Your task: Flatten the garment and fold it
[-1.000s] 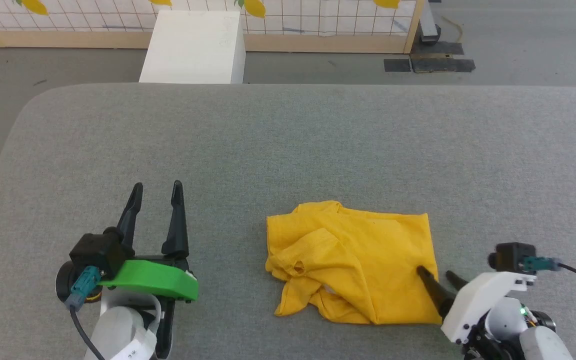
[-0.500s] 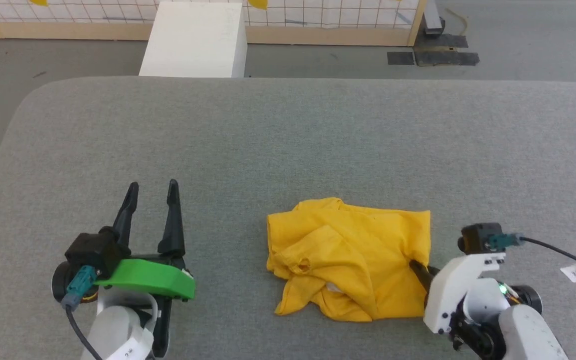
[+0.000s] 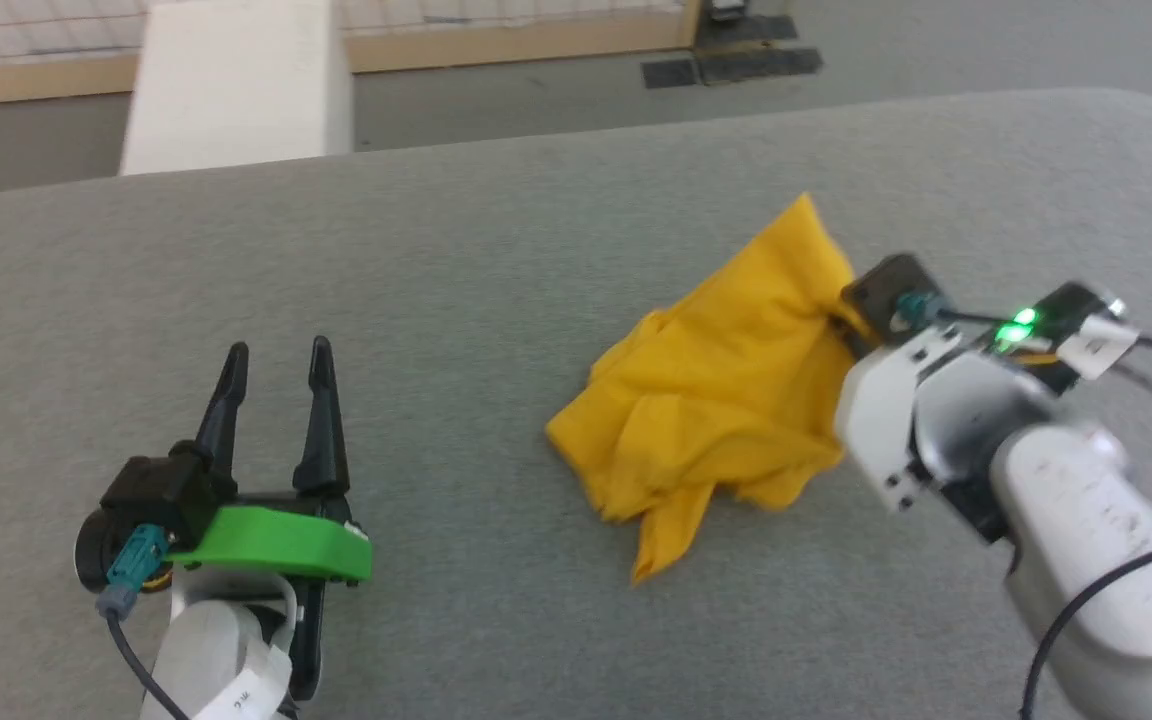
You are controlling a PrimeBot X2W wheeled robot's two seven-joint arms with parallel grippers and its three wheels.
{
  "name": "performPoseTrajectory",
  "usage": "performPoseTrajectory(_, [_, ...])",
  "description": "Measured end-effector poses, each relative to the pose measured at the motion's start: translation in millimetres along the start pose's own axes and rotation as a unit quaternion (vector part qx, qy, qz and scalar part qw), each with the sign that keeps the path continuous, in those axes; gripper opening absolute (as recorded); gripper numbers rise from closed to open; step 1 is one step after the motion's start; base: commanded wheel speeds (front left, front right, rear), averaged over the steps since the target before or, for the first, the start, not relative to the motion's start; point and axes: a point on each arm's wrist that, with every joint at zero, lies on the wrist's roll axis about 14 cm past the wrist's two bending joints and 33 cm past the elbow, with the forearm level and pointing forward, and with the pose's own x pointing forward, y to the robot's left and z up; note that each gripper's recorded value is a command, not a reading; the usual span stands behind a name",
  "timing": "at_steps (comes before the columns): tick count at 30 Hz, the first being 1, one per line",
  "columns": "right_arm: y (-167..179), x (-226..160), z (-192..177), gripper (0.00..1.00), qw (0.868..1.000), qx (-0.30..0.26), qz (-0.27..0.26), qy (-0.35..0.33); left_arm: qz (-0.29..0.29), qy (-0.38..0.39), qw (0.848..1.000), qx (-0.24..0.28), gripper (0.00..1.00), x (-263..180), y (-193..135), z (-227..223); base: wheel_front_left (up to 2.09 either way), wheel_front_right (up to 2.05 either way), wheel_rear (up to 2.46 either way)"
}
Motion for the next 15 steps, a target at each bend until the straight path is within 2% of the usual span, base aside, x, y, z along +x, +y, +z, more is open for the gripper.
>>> performPoseTrajectory(4, [-52, -11, -4, 0.00, 0.998, -0.021, -0.058, 0.004, -0.036, -0.002, 0.999, -0.002, 1.00, 19, -24, -6, 0.00, 0.00, 0.00])
performPoseTrajectory(8, [-105, -26, -25, 0.00, 0.992, -0.022, -0.119, 0.030, -0.078, -0.004, 0.997, -0.006, 1.00, 39, -51, -14, 0.00, 0.00, 0.00])
performPoseTrajectory(15, [-187, -50, -76, 0.00, 0.970, -0.024, -0.222, 0.093, -0.137, 0.003, 0.990, -0.016, 1.00, 68, -83, -39, 0.00, 0.00, 0.00])
